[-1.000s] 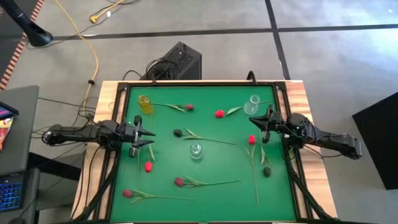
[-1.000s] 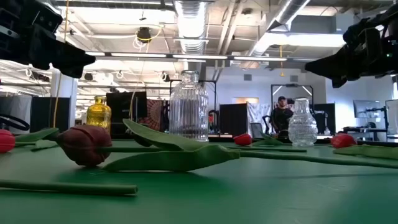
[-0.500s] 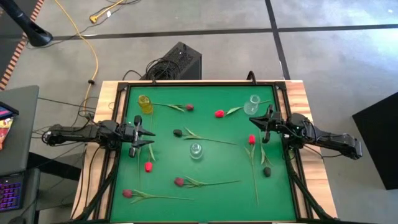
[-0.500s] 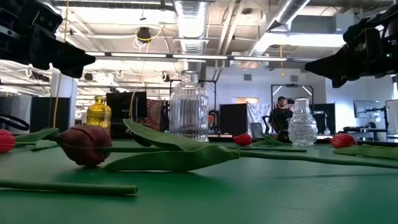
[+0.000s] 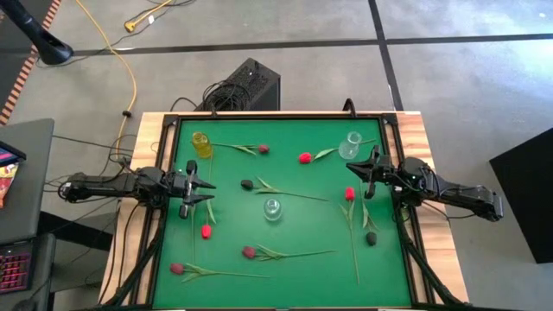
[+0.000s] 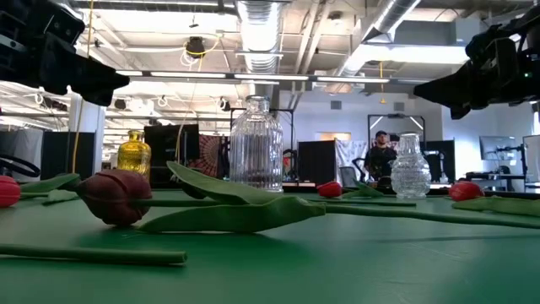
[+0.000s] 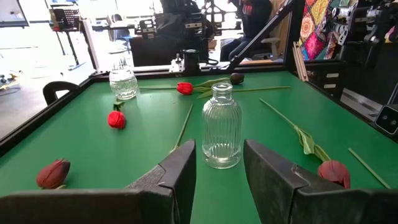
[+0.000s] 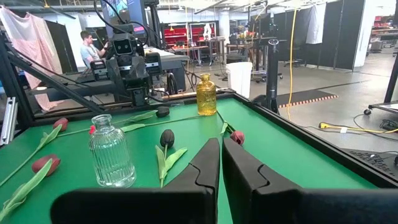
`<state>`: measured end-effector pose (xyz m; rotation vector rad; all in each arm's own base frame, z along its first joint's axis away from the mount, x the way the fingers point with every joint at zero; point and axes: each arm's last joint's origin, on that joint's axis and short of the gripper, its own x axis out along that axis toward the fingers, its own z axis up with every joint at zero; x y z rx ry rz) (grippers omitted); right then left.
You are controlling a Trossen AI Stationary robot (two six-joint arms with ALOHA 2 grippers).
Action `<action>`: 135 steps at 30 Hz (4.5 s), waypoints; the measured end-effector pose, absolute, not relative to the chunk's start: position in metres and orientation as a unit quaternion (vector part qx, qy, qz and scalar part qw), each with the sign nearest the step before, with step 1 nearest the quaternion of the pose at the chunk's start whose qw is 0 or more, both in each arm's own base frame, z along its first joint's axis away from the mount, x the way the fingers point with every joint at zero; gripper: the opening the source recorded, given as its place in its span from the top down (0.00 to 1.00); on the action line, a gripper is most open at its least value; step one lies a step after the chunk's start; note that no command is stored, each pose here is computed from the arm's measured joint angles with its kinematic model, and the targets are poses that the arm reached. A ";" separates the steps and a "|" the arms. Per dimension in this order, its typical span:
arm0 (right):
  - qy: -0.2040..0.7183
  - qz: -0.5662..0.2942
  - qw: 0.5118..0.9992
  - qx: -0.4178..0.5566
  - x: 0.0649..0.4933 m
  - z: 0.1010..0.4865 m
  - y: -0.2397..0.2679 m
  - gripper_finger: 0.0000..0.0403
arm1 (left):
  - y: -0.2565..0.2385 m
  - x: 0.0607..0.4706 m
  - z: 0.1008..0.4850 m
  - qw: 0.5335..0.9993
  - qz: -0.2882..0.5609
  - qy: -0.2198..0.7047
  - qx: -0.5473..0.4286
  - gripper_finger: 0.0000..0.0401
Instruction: Sort flowers into vase by color
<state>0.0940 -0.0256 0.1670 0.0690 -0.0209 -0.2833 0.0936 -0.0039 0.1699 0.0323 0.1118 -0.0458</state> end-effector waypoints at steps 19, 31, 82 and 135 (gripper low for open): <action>-0.010 -0.142 0.989 0.034 0.094 0.167 -0.026 0.88 | -0.004 0.094 0.170 0.998 -0.023 0.056 0.016 0.69; -0.011 -0.141 0.989 0.034 0.094 0.167 -0.026 0.88 | -0.004 0.094 0.170 0.998 -0.018 0.056 0.034 0.69; -0.040 -0.152 0.983 0.096 0.093 0.208 -0.027 0.88 | 0.020 0.146 0.232 0.990 0.133 -0.002 -0.055 0.69; 0.658 -0.256 0.562 0.432 0.237 0.219 0.077 0.57 | 0.026 0.202 0.233 0.976 0.080 0.156 0.130 0.46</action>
